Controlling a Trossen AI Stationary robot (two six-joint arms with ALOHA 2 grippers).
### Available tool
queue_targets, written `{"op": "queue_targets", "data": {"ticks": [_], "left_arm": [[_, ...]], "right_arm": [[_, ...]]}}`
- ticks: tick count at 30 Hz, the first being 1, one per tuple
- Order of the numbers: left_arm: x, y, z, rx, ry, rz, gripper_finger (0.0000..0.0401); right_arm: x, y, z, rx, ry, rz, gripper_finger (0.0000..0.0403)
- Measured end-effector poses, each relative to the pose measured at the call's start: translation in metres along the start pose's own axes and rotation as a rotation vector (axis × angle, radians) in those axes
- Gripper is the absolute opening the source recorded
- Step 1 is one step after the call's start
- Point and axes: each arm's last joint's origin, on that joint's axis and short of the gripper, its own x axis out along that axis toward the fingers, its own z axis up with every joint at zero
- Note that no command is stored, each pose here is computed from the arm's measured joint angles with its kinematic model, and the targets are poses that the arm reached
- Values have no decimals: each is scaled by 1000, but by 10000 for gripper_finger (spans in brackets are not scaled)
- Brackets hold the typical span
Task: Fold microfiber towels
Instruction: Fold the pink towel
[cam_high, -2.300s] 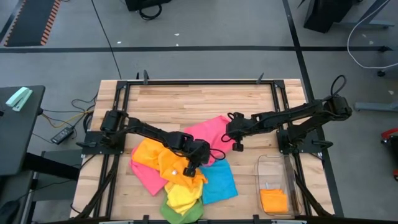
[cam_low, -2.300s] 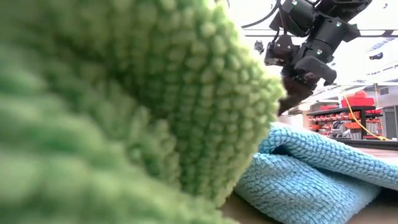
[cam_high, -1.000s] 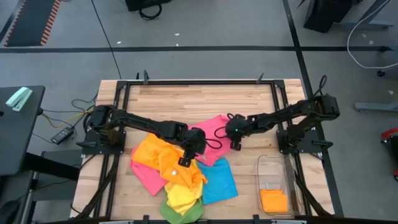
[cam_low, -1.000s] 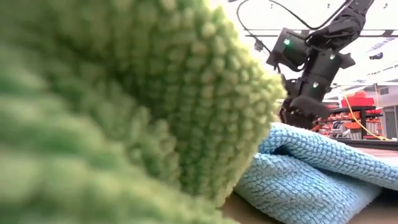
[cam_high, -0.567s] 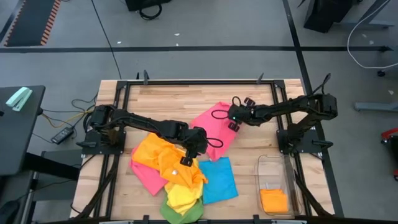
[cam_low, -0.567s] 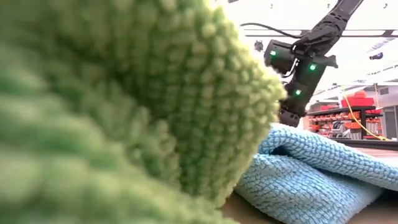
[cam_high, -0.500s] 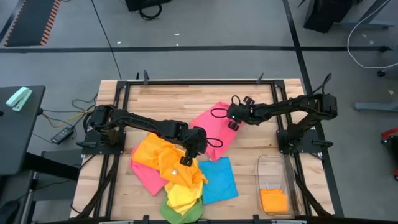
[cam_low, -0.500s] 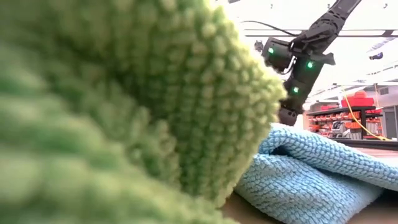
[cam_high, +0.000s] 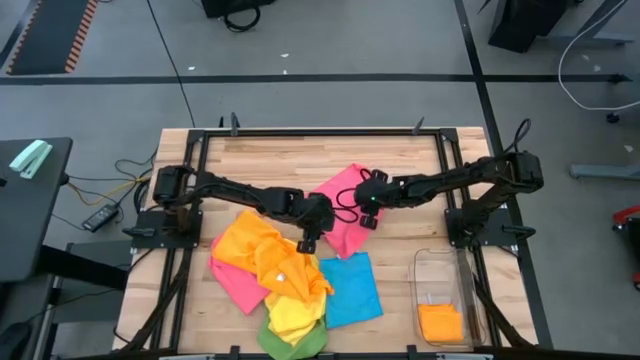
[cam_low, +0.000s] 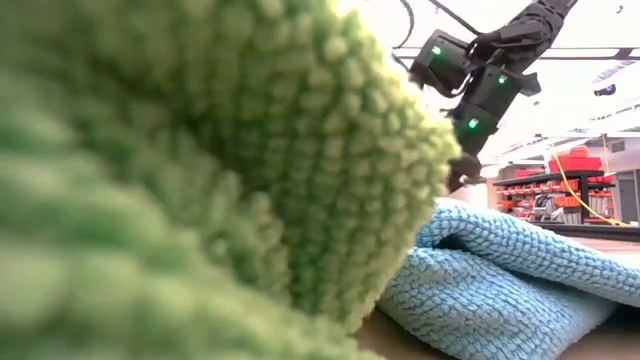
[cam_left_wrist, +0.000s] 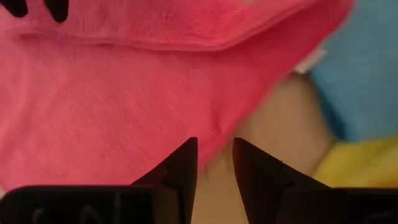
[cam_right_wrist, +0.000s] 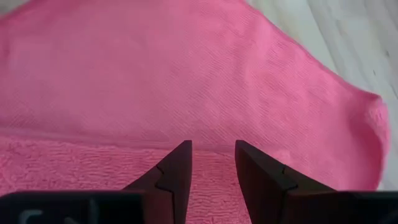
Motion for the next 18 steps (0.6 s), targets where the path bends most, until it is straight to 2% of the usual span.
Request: {"op": "queue_targets", "data": {"ticks": [4,6,11,18], "left_arm": [[10,6,-7,-15,26,4,110],[12,9,-9,-23,37,7,108],[18,14,-13,-42,52,13,105],[21,15,-12,-44,43,14,105]], "right_arm": [[1,-10,0,19,2,-124,130],[3,-19,1,53,-6,-139,130],[10,-37,-1,107,19,-55,141],[35,-38,-11,116,101,-44,171]]}}
